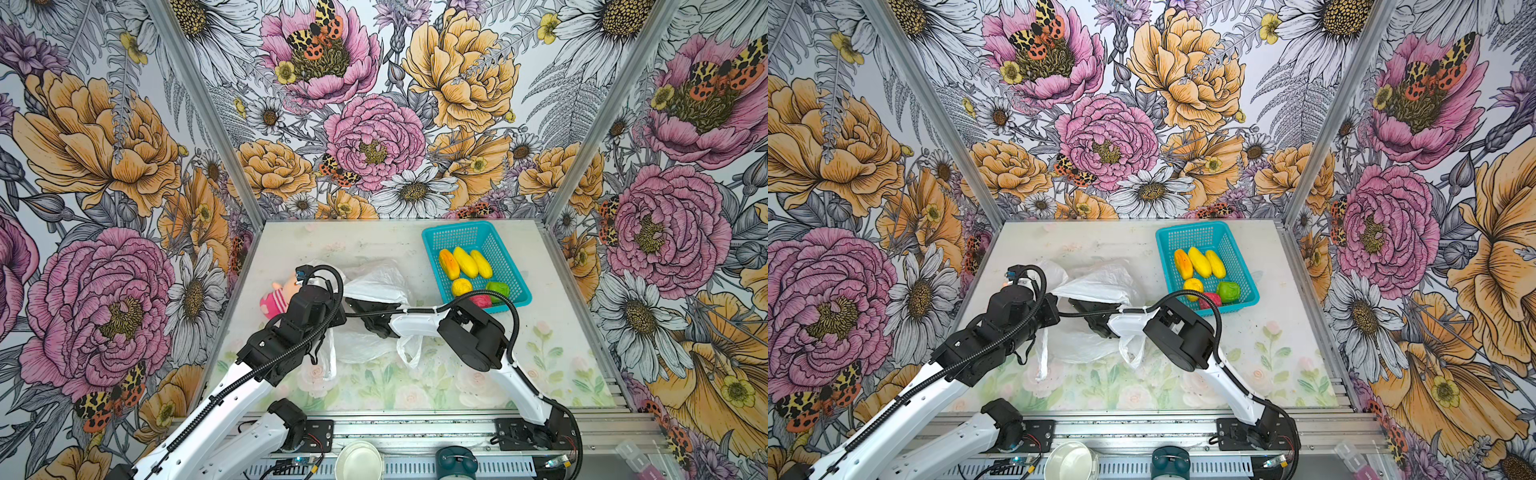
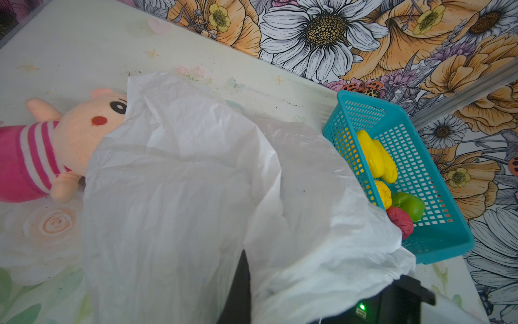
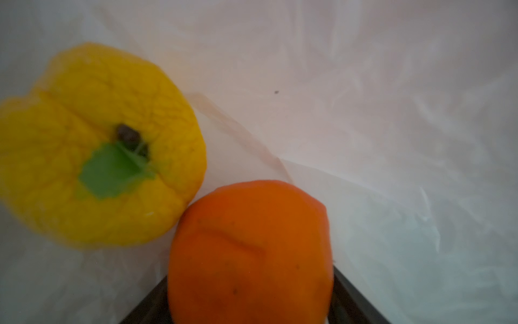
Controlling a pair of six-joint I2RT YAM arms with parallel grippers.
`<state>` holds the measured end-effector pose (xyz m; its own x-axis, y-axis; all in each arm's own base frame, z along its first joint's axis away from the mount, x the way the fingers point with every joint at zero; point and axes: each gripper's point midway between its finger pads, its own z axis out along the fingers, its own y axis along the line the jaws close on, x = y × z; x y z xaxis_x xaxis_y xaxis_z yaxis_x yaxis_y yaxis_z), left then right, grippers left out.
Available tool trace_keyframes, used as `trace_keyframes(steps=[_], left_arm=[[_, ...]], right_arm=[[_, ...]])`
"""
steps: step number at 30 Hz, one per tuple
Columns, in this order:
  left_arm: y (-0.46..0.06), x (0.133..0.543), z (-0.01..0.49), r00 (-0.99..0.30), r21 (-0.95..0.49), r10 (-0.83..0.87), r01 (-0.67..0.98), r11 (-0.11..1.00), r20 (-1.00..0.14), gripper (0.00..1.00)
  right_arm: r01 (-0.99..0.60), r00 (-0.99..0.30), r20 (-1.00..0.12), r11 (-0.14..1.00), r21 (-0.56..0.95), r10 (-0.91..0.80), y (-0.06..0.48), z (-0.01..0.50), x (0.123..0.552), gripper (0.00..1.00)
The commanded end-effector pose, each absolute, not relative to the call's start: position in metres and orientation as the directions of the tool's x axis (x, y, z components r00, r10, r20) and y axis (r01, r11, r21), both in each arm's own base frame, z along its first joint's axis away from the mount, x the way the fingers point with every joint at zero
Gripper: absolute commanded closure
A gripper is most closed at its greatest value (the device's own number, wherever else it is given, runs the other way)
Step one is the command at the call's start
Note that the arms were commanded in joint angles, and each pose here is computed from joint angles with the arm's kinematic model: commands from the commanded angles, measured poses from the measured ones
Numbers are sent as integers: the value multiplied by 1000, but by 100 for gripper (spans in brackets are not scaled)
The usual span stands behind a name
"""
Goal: Untie the knot of the plastic bag and take out the fruit
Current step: Pick up the fruit from the plastic bag.
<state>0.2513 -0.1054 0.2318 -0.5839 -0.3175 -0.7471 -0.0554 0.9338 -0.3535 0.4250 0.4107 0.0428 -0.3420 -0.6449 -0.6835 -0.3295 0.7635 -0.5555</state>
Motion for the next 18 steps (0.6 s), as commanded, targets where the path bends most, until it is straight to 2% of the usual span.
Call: trace_keyframes(steps=[1, 6, 18], left_arm=[[-109, 253, 240, -562, -364, -318, -31, 931, -764, 100], [-112, 253, 239, -572, -369, -314, -21, 929, -758, 100], [-110, 253, 238, -569, -359, -312, -31, 933, -761, 100]], right_arm=[[-330, -375, -669, 767, -551, -642, 409, 34, 427, 22], [-340, -378, -680, 777, -530, -629, 412, 35, 429, 22], [-351, -383, -698, 794, -497, -606, 412, 48, 423, 57]])
